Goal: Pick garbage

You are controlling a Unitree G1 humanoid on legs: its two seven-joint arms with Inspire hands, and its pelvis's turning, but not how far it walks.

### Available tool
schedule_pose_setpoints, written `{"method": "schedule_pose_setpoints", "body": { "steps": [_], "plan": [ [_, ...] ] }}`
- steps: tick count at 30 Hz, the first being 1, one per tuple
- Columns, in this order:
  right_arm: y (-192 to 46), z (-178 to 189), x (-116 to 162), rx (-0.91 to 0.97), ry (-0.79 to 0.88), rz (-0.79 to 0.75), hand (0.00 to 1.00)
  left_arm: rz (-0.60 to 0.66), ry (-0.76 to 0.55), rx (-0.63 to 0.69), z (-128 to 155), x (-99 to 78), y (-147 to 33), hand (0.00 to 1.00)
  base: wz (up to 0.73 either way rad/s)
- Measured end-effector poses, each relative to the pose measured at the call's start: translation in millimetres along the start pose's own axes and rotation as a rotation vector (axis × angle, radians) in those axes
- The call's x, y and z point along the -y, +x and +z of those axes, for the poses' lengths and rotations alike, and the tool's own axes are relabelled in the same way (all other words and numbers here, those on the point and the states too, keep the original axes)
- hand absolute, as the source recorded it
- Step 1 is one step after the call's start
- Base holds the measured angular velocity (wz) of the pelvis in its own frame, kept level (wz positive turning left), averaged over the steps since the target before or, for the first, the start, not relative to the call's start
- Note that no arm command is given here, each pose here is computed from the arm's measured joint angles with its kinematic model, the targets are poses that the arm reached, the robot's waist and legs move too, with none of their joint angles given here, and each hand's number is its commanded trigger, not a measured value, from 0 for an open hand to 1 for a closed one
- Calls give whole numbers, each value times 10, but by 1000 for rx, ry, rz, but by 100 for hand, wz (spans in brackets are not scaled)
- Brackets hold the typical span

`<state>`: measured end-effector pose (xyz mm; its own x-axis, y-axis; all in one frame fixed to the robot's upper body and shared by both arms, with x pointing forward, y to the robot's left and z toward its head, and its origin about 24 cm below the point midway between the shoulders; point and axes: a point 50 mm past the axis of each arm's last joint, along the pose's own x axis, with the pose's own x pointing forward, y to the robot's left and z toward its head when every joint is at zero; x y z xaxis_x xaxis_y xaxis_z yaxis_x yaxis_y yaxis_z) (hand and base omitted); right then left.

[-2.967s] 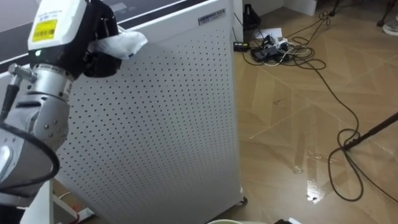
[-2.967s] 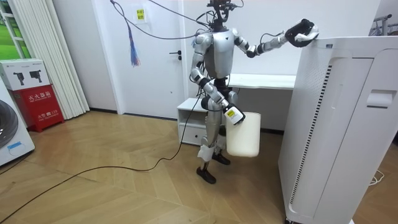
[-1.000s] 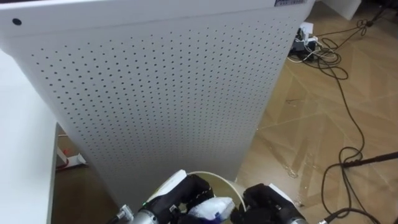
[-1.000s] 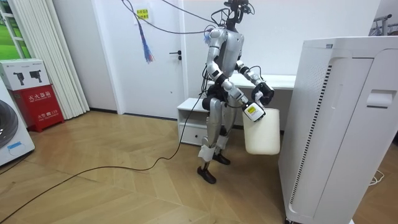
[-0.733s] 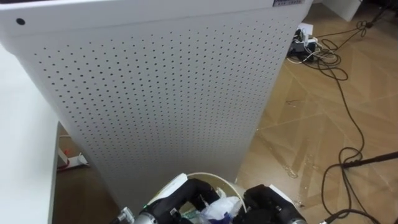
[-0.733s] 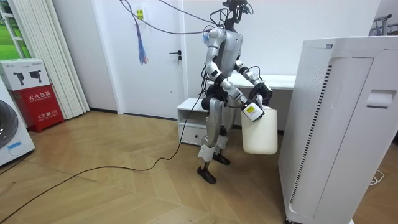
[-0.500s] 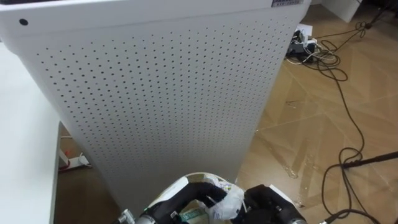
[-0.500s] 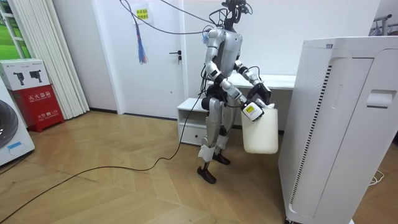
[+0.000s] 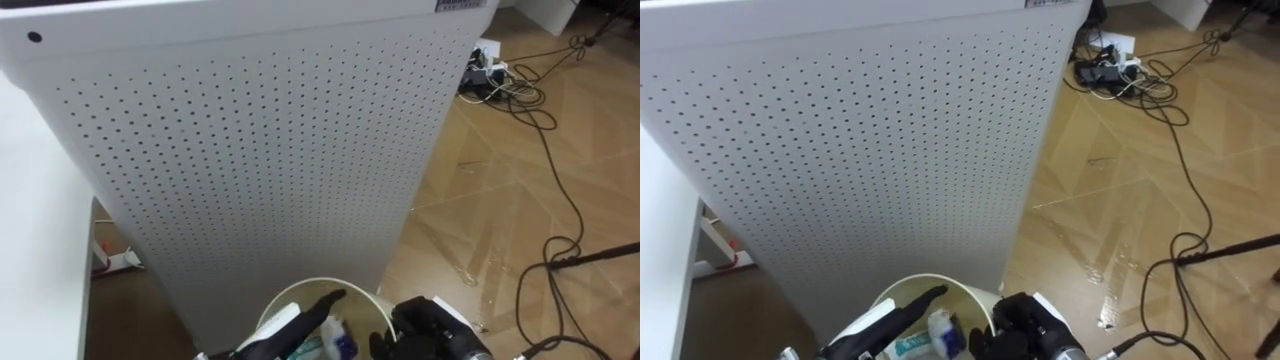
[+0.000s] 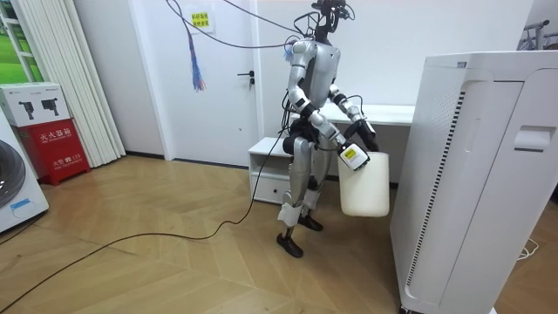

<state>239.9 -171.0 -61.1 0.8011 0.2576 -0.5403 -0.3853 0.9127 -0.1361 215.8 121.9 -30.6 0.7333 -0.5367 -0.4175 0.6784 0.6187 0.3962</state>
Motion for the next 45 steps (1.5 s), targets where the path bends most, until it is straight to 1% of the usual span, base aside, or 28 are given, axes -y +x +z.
{"method": "schedule_pose_setpoints", "body": {
  "steps": [4, 9, 11, 14, 18, 21, 24, 28, 30, 33, 34, 37, 40, 45],
  "plan": [
    [-33, -96, -18, -28, 11, -2, 100, -43, -28, -41, -90, 96, -52, 0, 1],
    [-72, -185, -43, -52, 18, 3, 100, -84, -50, -76, -150, 141, -85, 0, -7],
    [-110, -257, -55, -71, 33, 3, 100, -112, -67, -109, -226, 197, -142, 0, -7],
    [-134, -265, -46, -68, 30, -1, 100, -152, -63, -152, -315, 202, -215, 0, 0],
    [-153, -264, 15, -70, 14, -13, 100, -174, -58, -178, -371, 194, -267, 0, 4],
    [-161, -256, 52, -65, 16, -26, 100, -146, -104, -176, -392, 166, -298, 0, 1],
    [-191, -297, 72, -74, 26, -38, 100, -107, -141, -166, -396, 100, -311, 0, 0],
    [-285, -391, 118, -86, 62, -73, 100, -3, -192, -176, -448, 42, -393, 0, 0],
    [-330, -480, 110, -113, 75, -80, 100, 38, -213, -200, -509, 56, -447, 0, 0],
    [-428, -658, 76, -169, 96, -90, 100, 94, -260, -252, -633, 125, -535, 0, 0],
    [-458, -718, 61, -189, 102, -90, 100, 112, -284, -283, -714, 163, -563, 0, 0],
    [-536, -904, 2, -255, 121, -88, 100, 133, -348, -376, -924, 267, -628, 0, 0],
    [-641, -1111, -41, -337, 143, -93, 100, 161, -395, -431, -1050, 344, -680, 0, 0],
    [-713, -1313, -81, -407, 164, -131, 100, 204, -511, -441, -1141, 507, -688, 0, 0]
  ]
}}
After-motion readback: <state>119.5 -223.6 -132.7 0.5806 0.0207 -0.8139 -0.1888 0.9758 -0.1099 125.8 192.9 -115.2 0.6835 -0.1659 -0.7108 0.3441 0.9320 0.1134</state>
